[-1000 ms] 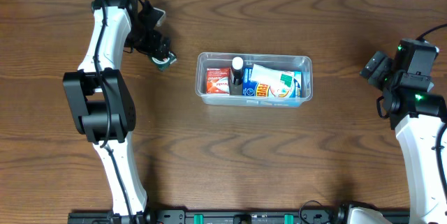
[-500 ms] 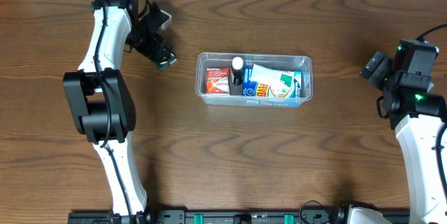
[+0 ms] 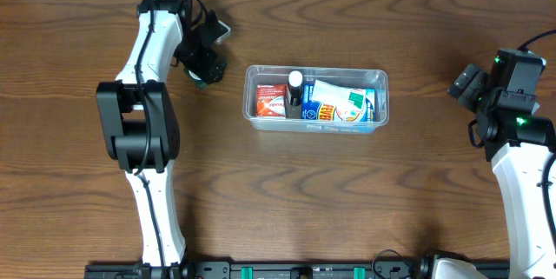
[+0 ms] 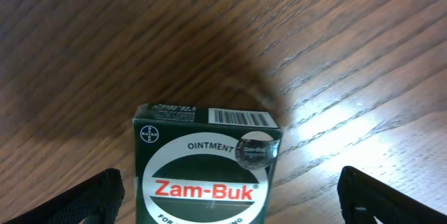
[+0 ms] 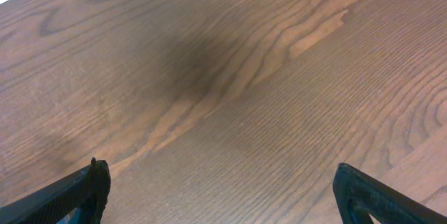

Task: Pack container
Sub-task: 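Lift the Zam-Buk box off the table with left gripper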

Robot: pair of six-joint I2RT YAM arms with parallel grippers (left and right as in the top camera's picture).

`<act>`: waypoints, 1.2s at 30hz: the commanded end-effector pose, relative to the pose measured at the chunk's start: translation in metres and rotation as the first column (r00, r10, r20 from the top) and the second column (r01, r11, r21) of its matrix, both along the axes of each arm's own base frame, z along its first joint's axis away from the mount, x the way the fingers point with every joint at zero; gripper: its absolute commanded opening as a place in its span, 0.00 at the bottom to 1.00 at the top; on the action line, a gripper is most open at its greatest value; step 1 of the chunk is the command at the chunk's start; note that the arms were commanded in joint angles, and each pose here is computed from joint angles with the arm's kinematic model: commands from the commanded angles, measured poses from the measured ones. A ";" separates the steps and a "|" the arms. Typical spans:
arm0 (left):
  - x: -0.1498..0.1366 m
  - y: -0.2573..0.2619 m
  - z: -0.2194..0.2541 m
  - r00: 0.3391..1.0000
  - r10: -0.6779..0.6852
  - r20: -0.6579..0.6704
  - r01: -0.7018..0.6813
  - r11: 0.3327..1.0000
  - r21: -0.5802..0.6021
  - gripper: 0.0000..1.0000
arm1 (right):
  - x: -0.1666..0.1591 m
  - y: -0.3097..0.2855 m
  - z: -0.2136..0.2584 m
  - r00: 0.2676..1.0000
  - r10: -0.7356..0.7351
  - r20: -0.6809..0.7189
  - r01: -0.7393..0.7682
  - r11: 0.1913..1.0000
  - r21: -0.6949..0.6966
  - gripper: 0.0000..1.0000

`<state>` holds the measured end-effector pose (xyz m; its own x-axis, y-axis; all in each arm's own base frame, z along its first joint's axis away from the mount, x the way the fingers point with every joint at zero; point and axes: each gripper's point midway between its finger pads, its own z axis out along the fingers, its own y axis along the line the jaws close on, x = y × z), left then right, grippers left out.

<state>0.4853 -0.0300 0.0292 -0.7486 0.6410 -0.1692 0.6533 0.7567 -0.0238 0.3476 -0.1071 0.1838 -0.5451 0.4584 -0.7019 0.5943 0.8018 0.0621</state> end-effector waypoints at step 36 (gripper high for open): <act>-0.004 0.021 -0.033 0.999 0.024 -0.028 -0.022 0.998 0.064 0.95 | 0.000 -0.002 0.001 1.000 -0.012 0.004 0.012 1.000 0.003 0.99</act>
